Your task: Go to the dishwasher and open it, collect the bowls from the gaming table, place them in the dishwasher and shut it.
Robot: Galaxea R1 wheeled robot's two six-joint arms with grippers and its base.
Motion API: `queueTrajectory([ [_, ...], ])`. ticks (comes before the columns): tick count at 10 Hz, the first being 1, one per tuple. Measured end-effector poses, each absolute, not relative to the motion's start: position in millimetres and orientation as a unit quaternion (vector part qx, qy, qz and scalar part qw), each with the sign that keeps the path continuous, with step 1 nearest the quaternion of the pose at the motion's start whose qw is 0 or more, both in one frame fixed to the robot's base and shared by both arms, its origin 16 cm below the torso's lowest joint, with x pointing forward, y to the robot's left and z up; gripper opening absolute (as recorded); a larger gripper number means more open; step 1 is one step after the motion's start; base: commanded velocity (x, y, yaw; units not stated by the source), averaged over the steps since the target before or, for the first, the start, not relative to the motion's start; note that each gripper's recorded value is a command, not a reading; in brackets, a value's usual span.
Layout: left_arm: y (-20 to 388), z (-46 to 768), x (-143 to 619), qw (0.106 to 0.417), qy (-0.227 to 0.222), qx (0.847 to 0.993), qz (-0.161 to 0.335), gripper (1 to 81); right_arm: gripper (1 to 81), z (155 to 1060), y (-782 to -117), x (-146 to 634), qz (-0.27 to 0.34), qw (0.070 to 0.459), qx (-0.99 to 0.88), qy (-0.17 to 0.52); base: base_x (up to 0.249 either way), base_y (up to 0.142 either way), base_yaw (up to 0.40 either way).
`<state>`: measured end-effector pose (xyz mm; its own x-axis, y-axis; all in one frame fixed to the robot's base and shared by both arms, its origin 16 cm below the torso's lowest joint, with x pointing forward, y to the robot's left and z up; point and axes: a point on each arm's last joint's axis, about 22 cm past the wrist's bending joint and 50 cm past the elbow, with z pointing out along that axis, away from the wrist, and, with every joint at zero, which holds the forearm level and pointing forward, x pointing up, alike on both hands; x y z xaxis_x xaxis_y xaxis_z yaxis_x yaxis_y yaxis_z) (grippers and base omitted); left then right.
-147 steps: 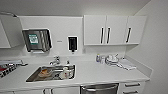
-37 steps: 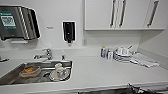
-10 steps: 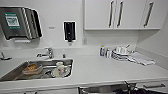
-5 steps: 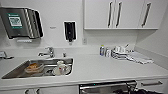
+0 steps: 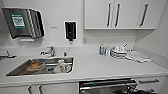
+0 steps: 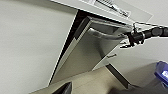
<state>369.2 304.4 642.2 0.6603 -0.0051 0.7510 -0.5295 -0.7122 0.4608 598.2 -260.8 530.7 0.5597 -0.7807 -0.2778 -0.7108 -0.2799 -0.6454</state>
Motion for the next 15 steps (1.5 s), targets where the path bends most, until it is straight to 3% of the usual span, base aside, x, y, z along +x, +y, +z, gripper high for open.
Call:
queueTrajectory([
  [11,302,642,370,0.347,-0.159,0.842,0.381,81.1,81.1,452,-269,514,0.04,0.301,-0.802,0.514,-0.07,0.0,0.0],
  [15,302,642,370,0.347,-0.159,0.842,0.381,81.1,81.1,448,-276,524,0.011,0.36,-0.737,0.571,-0.074,0.0,0.0],
])
